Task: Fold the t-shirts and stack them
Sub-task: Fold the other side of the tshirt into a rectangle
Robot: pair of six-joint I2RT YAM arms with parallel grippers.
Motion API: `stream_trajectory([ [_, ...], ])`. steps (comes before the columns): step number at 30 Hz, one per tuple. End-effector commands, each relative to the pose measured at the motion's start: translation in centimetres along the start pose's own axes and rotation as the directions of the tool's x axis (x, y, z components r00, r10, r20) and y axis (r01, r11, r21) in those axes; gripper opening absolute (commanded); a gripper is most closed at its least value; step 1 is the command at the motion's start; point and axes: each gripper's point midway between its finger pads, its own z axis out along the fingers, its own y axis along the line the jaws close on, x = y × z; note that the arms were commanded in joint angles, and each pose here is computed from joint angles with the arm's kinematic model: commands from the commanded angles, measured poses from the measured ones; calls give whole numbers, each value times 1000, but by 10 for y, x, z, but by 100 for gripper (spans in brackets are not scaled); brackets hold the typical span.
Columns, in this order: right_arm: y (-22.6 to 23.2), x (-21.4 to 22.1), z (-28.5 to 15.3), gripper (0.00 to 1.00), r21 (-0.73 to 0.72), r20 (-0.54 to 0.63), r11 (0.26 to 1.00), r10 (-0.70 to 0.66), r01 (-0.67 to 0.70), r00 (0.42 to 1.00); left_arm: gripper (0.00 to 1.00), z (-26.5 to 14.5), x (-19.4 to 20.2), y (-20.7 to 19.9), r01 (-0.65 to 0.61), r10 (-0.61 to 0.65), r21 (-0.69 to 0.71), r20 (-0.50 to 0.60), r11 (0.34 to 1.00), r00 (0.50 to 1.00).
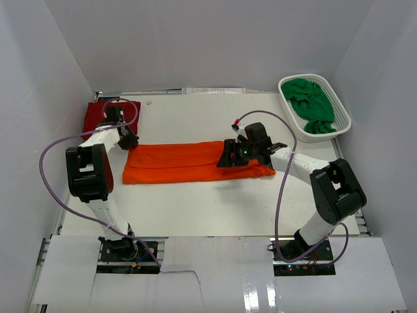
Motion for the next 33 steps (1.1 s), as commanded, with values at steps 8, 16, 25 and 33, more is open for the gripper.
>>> stream_trajectory([
  [8, -43, -70, -6, 64, 57, 100, 985, -170, 165, 980, 24, -101, -31, -53, -98, 66, 165, 187, 981, 980],
  [16, -79, -78, -8, 61, -169, 18, 983, -68, 70, 998, 60, -145, -32, -87, -219, 166, 183, 266, 958, 950],
  [25, -85, -93, -21, 62, -181, 37, 975, -125, 130, 991, 62, -113, 19, -163, -238, 221, 489, 94, 839, 971],
  [33, -109, -81, -13, 61, -228, -24, 970, -99, 91, 995, 62, -109, 104, -282, -260, 433, 733, -51, 628, 900],
])
